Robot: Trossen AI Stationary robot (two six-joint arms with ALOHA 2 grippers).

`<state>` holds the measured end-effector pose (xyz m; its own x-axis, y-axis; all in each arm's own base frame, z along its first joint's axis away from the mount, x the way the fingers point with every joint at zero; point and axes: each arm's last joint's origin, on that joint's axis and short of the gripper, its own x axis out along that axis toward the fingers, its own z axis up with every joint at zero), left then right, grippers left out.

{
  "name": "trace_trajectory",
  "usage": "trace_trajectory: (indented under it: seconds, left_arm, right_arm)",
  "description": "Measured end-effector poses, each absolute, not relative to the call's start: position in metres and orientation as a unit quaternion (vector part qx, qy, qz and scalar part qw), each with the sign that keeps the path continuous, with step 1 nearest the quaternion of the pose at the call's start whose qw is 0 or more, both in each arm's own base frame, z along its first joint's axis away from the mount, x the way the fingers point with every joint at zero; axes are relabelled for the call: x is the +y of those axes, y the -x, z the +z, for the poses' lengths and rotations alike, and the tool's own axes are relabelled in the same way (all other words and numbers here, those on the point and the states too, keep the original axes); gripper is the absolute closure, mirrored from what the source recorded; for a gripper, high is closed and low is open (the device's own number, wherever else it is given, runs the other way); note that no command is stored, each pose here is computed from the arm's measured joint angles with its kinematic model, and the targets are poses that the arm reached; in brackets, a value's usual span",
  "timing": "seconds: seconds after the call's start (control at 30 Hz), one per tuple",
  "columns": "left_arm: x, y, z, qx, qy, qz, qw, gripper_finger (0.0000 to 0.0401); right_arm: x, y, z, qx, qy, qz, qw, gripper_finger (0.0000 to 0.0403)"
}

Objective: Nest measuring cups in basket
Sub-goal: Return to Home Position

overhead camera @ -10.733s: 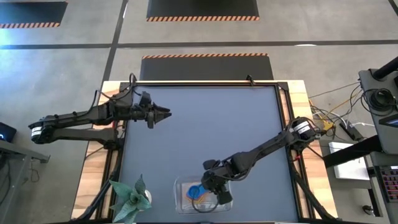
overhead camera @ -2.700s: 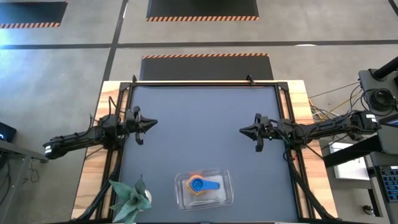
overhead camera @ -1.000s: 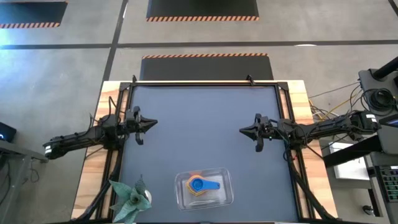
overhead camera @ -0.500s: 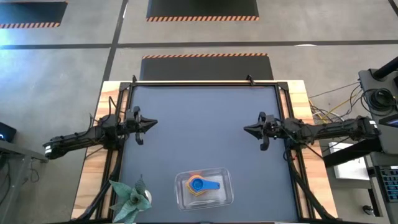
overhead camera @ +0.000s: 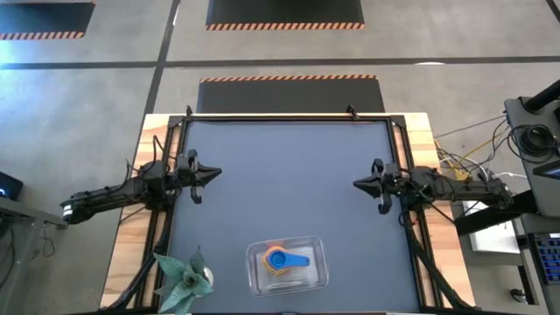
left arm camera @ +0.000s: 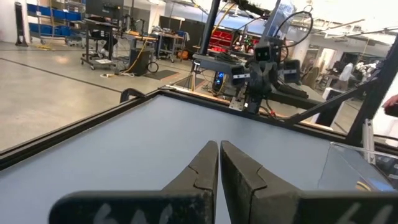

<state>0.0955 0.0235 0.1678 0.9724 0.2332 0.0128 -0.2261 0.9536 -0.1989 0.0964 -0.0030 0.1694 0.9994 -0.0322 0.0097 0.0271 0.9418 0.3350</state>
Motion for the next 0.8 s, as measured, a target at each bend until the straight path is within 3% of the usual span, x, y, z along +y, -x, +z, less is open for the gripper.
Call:
trace_trajectory:
  seconds: [0.8]
  left_arm:
    - [0.0234, -0.0955, 0.1678, -0.018, 0.098, 0.115, 0.988, 0.0401]
  right_arm:
    - [-0.005, -0.0969, 0.1677, -0.005, -0.164, -0.034, 0.986, 0.0394]
